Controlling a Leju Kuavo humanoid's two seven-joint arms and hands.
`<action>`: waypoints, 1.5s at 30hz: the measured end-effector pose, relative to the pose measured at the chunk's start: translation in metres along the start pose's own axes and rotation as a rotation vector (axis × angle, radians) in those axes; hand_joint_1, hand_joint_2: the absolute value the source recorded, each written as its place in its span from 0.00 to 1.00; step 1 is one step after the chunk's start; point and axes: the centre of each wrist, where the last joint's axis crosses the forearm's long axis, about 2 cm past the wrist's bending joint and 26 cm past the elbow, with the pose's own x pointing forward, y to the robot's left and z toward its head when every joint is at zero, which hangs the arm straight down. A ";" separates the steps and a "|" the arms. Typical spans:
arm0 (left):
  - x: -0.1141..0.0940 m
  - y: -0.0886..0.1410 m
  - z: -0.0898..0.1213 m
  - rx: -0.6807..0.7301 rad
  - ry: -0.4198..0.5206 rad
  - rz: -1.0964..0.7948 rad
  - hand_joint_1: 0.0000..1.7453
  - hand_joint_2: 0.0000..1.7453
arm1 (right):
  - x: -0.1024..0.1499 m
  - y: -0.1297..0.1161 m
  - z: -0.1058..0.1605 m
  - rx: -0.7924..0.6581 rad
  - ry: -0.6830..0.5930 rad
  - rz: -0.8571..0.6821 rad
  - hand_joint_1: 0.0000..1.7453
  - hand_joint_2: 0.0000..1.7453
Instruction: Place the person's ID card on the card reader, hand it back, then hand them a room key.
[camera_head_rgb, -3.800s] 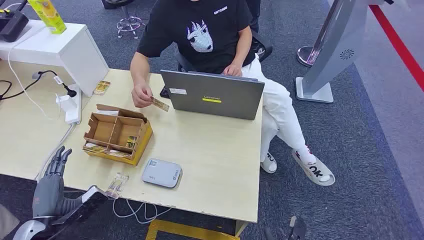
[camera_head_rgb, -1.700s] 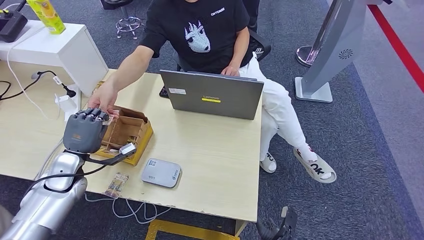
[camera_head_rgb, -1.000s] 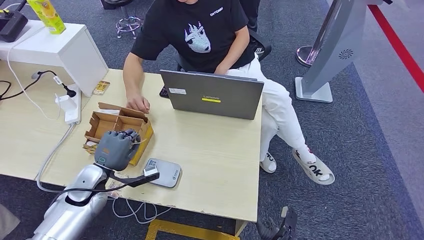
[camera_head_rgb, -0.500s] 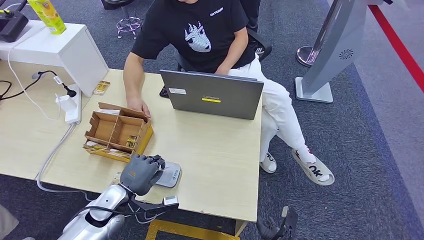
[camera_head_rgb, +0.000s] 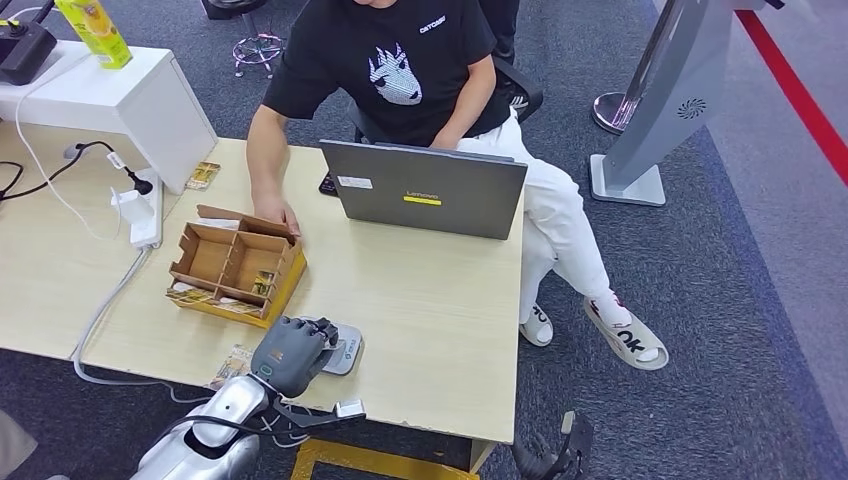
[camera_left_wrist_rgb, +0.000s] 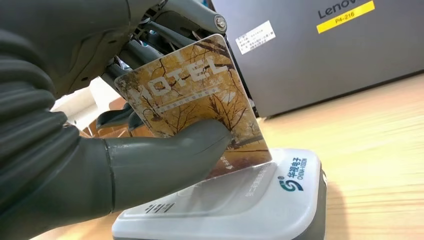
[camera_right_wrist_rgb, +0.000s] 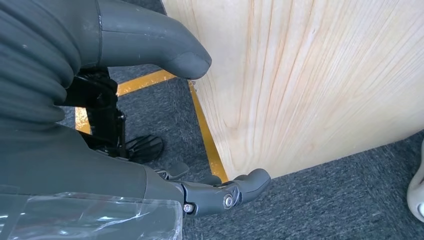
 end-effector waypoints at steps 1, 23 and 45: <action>0.000 0.000 0.000 0.011 0.009 -0.003 1.00 1.00 | 0.000 0.000 0.000 0.000 0.000 -0.001 0.00 1.00; -0.060 0.058 -0.026 0.269 0.152 -0.080 1.00 1.00 | -0.002 -0.001 0.001 -0.001 0.004 -0.002 0.00 1.00; -0.131 0.087 -0.013 0.328 0.305 -0.168 0.10 1.00 | -0.003 0.000 0.002 0.004 0.005 -0.002 0.00 1.00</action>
